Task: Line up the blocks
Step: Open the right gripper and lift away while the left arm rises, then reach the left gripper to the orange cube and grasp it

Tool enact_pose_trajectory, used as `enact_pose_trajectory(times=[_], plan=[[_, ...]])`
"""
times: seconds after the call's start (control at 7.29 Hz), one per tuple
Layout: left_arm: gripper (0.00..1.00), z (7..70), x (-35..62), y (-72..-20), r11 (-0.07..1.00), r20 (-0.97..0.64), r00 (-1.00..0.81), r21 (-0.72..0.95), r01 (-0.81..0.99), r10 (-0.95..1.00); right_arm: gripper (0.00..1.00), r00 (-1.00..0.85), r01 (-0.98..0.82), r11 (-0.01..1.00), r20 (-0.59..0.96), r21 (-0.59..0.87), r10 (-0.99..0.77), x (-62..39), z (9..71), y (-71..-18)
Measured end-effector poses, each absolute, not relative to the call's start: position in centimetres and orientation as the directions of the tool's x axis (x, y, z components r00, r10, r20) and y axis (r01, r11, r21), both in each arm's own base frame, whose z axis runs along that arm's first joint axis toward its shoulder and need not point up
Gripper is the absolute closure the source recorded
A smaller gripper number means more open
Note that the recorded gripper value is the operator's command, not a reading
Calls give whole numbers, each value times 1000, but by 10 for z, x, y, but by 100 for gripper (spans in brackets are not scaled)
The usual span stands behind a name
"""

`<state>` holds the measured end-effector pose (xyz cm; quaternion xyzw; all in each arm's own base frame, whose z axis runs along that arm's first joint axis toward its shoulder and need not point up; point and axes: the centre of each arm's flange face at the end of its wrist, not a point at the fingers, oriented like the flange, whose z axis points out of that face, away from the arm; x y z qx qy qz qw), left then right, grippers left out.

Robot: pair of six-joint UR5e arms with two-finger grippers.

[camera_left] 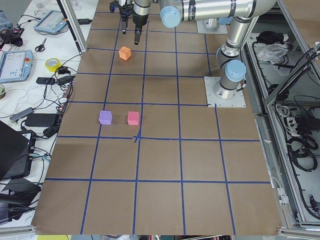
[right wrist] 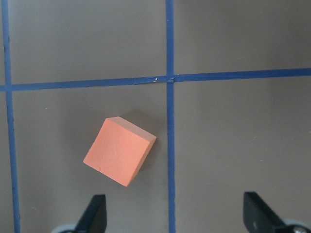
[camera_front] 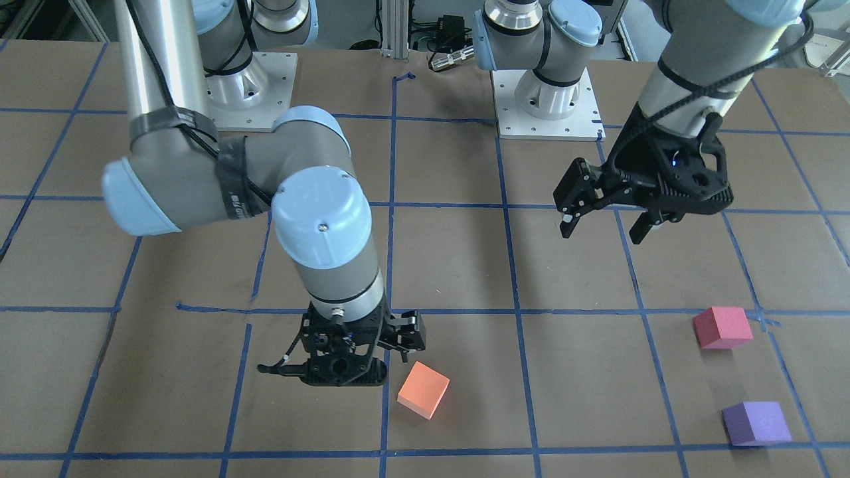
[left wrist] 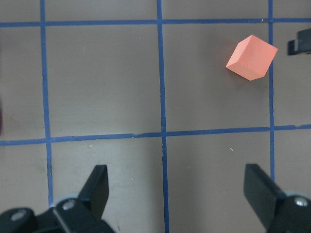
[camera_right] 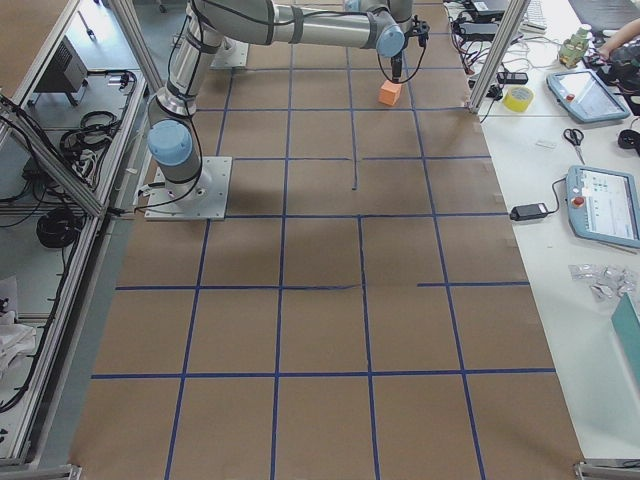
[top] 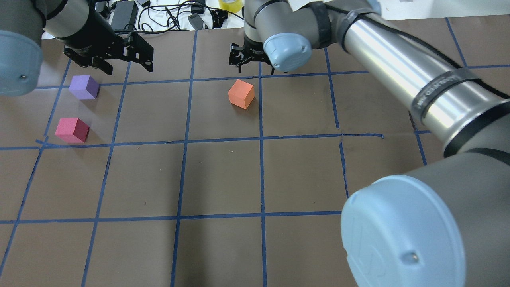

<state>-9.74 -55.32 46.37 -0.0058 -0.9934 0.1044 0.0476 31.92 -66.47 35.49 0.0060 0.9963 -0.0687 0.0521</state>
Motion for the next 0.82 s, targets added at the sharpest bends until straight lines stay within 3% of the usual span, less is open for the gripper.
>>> enact_pose_trajectory(times=[0.55, 0.82], plan=[[0, 361, -136, -627, 957, 230, -962, -212, -198, -148, 0, -1000, 5, 999, -27, -45, 4, 226, 413, -613], [0, 311, -185, -642, 964, 238, -970, -241, -115, -56, 0, -1000, -21, 999, -17, -42, -21, 202, 428, -583]])
